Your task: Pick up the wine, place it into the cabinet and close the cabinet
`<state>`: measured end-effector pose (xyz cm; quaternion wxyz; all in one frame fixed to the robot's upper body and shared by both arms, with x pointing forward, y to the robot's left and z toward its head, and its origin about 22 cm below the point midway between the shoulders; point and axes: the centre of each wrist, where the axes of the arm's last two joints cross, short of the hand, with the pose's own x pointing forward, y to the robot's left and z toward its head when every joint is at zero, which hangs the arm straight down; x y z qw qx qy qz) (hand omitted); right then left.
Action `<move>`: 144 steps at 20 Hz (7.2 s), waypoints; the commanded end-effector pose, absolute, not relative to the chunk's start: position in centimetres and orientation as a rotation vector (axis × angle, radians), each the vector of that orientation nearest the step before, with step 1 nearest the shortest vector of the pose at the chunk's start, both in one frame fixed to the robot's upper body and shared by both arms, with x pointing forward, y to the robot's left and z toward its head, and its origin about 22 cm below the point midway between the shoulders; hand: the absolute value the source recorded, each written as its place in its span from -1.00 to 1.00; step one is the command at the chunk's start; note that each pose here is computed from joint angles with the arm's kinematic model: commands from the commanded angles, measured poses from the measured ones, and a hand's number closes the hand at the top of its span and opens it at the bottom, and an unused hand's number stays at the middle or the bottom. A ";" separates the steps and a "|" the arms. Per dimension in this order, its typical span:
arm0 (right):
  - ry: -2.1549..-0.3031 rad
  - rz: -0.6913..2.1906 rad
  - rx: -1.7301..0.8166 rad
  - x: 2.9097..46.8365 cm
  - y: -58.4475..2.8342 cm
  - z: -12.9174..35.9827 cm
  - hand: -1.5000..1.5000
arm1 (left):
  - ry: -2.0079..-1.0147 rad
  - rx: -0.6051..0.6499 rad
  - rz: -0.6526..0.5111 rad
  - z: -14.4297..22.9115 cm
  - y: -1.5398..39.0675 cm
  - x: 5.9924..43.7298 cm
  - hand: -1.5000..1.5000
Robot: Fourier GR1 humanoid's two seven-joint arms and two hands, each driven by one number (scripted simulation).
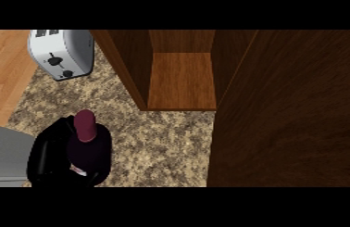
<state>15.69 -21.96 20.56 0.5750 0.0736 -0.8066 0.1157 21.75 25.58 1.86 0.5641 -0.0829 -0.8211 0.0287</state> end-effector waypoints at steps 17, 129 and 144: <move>-1.935 0.262 0.246 12.5 -22.7 21.1 -1.00 | -1.876 -0.360 0.030 12.5 12.1 23.1 1.00; -1.919 0.309 0.307 15.5 -22.3 20.1 -1.00 | -1.832 0.120 0.292 3.2 10.8 43.1 1.00; -1.949 0.305 0.317 15.4 -22.3 20.1 -1.00 | -1.798 0.277 0.193 1.2 12.3 42.5 -1.00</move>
